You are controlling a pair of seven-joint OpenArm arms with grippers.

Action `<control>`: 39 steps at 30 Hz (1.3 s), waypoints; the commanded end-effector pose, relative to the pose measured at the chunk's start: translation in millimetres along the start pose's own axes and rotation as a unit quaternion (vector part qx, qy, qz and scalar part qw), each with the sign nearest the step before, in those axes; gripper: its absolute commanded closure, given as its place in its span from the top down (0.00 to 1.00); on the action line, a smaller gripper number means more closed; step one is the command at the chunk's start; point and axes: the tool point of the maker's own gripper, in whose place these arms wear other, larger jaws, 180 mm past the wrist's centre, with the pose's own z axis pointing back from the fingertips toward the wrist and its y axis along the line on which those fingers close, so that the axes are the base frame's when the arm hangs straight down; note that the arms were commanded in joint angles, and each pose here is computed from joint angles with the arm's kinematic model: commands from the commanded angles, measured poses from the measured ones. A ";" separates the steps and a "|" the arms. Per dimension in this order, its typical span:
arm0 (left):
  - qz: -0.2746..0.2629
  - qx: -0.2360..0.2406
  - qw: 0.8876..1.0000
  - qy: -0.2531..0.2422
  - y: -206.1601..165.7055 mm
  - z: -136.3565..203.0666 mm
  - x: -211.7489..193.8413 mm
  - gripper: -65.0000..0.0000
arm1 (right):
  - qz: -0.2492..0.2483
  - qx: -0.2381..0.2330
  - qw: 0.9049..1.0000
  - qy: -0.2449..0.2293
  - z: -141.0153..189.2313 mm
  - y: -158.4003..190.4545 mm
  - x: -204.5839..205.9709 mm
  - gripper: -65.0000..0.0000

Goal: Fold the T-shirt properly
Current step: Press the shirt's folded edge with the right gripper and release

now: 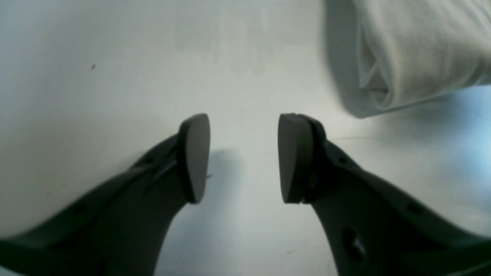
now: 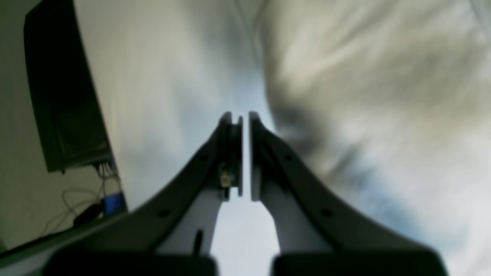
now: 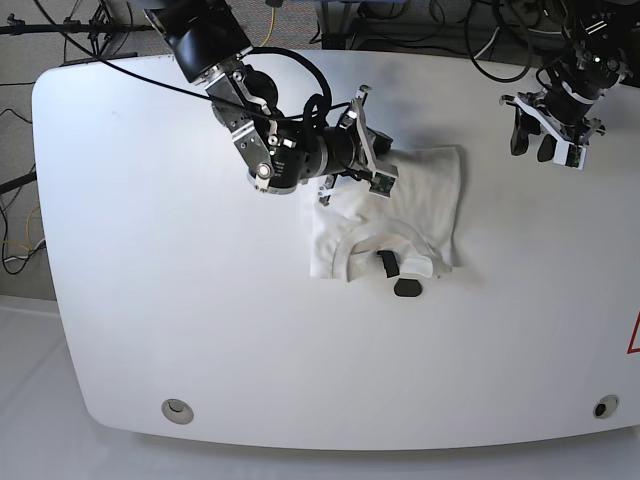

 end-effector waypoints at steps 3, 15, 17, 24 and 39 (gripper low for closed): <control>-0.004 0.008 1.000 -0.025 6.7 5.5 12.8 0.41 | 0.006 -0.006 1.000 -0.025 2.9 -14.9 19.4 0.00; -0.001 0.020 0.999 -0.026 15.2 9.8 12.9 0.41 | -0.013 0.002 0.999 -0.051 -11.0 -31.9 43.4 0.00; 0.001 0.026 0.999 -0.027 19.1 11.8 12.7 0.41 | -0.015 0.001 0.998 -0.056 -11.8 -36.2 46.7 0.00; 0.002 0.031 0.999 -0.027 22.3 13.4 12.8 0.41 | -0.025 0.003 0.998 -0.063 -17.6 -47.4 56.4 0.00; 0.002 0.030 0.999 -0.022 21.5 15.1 8.4 0.41 | -0.014 -0.022 0.998 -0.056 -6.2 -81.6 72.8 0.00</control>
